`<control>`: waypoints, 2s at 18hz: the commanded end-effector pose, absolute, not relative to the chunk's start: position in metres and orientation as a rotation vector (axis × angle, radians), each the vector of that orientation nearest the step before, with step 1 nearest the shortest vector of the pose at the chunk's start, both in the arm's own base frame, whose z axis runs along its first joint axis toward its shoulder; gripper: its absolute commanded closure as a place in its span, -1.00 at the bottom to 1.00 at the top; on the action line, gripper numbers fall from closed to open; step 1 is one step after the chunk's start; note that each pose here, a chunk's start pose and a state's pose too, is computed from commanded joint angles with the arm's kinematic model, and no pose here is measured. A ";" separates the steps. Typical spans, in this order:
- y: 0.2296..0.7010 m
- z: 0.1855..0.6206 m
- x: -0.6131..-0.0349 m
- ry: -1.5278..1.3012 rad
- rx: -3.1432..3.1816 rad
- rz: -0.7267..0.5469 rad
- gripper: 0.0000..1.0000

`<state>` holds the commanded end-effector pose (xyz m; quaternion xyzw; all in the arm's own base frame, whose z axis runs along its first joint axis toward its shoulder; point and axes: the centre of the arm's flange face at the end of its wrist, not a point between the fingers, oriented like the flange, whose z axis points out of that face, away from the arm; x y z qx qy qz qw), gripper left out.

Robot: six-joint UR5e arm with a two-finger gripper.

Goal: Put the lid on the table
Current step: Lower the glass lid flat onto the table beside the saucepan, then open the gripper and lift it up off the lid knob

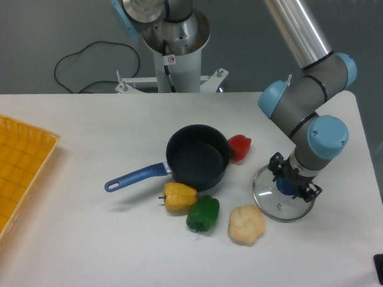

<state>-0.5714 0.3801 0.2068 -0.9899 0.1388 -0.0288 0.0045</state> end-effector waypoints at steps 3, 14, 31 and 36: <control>0.380 0.207 -0.571 0.435 -3.101 -0.090 -0.32; 0.381 0.205 -0.574 0.435 -3.098 -0.062 -0.37; 0.382 0.218 -0.570 0.421 -3.098 -0.036 -1.00; 0.370 0.247 -0.546 0.418 -3.097 -0.007 -1.00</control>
